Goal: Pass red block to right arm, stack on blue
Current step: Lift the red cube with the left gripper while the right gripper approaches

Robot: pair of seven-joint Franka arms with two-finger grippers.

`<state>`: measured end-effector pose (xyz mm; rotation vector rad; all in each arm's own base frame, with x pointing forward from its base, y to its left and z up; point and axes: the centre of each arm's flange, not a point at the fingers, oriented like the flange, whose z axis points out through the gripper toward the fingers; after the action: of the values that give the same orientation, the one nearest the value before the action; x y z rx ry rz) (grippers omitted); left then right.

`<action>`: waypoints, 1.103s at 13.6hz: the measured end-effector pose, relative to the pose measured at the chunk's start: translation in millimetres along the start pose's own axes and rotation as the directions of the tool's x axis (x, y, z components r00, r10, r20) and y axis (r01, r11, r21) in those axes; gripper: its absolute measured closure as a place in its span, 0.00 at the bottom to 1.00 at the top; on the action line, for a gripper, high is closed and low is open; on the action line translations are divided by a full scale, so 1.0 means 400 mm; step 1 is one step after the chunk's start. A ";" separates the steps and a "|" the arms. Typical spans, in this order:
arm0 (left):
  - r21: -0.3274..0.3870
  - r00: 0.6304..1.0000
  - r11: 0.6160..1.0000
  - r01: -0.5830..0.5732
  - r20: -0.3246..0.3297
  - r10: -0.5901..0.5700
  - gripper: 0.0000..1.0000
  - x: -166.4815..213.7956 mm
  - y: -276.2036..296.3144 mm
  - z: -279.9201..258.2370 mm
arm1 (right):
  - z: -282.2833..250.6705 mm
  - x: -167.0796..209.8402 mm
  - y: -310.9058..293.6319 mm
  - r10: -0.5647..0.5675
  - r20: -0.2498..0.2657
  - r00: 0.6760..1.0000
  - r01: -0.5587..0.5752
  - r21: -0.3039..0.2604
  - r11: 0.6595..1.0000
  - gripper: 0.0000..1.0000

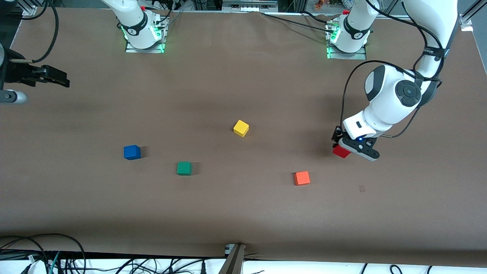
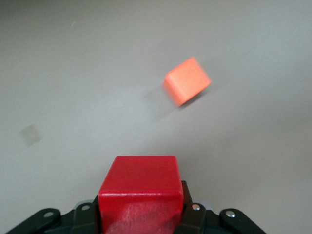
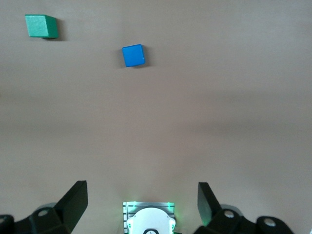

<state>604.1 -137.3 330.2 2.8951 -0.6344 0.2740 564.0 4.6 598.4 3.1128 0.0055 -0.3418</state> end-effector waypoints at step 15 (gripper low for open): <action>-0.481 0.927 0.823 -0.302 -0.351 0.135 0.44 0.183 0.278 -0.059 | 0.294 0.212 -0.146 -0.106 0.221 0.969 -0.051 0.606 0.794 0.00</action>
<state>618.7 -261.2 382.1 2.1917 -0.8359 0.4777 621.2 62.0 464.6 3.6751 -0.0775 -0.8976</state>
